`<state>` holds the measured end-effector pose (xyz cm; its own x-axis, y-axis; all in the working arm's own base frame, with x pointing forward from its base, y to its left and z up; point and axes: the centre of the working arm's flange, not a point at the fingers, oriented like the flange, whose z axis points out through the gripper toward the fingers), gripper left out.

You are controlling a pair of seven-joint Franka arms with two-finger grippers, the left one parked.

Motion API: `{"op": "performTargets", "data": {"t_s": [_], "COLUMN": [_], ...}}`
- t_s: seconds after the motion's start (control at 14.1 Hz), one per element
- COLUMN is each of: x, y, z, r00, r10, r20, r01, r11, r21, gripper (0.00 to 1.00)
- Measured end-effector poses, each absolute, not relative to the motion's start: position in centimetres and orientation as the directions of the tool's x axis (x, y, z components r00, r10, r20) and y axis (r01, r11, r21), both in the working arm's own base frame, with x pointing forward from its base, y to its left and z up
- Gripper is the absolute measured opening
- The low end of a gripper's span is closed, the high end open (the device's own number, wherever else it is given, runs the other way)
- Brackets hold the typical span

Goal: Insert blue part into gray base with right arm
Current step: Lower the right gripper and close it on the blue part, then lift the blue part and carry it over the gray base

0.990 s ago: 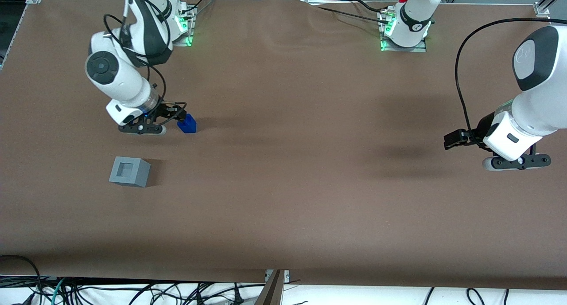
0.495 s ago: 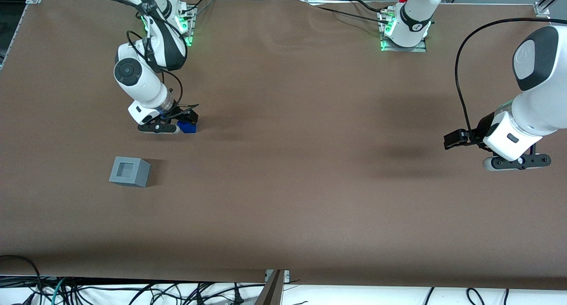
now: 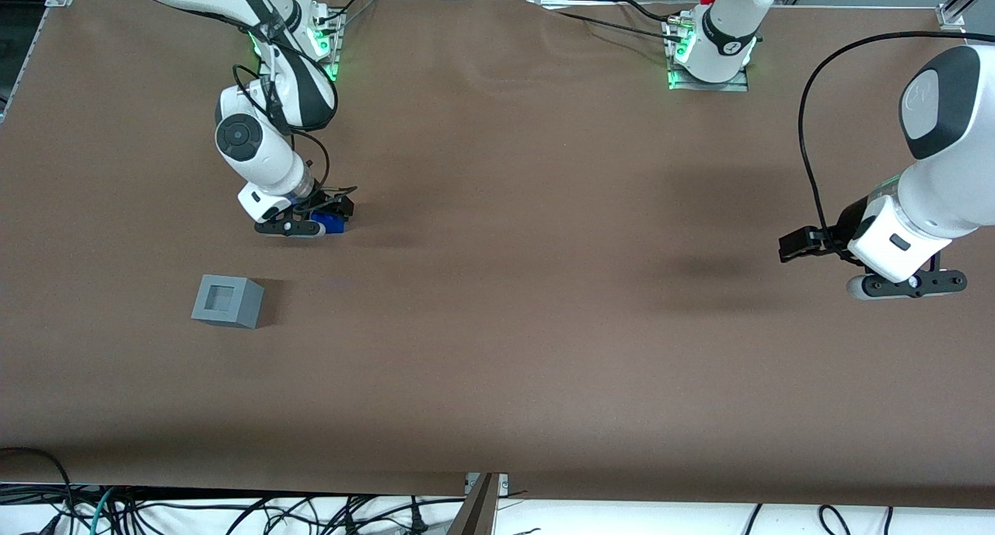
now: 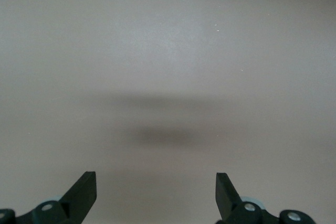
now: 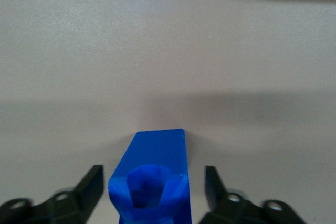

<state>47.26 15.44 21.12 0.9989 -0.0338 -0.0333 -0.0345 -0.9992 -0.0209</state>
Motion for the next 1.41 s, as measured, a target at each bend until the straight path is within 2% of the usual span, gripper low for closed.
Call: {"op": "performTargets", "data": {"t_s": [0.21, 0.49, 0.71, 1.13, 1.27, 1.41], "x": [47.2, 48.0, 49.5, 58.7, 61.6, 64.2], "y": [15.6, 15.8, 15.6, 7.8, 5.8, 2.9], "z": [21.2, 22.9, 27.1, 38.7, 39.1, 37.5], "r00": [0.999, 1.0, 1.0, 1.0, 1.0, 1.0], "r10": [-0.031, -0.019, -0.012, 0.006, 0.01, 0.014], "r20": [-0.032, 0.001, -0.004, 0.003, 0.023, 0.019], "r01": [-0.032, -0.019, -0.012, 0.006, 0.009, 0.014], "r11": [-0.999, -0.999, -1.0, -1.0, -1.0, -1.0], "r21": [-0.022, -0.029, -0.014, 0.012, 0.013, 0.017], "gripper": [0.5, 0.51, 0.51, 0.51, 0.51, 0.51]}}
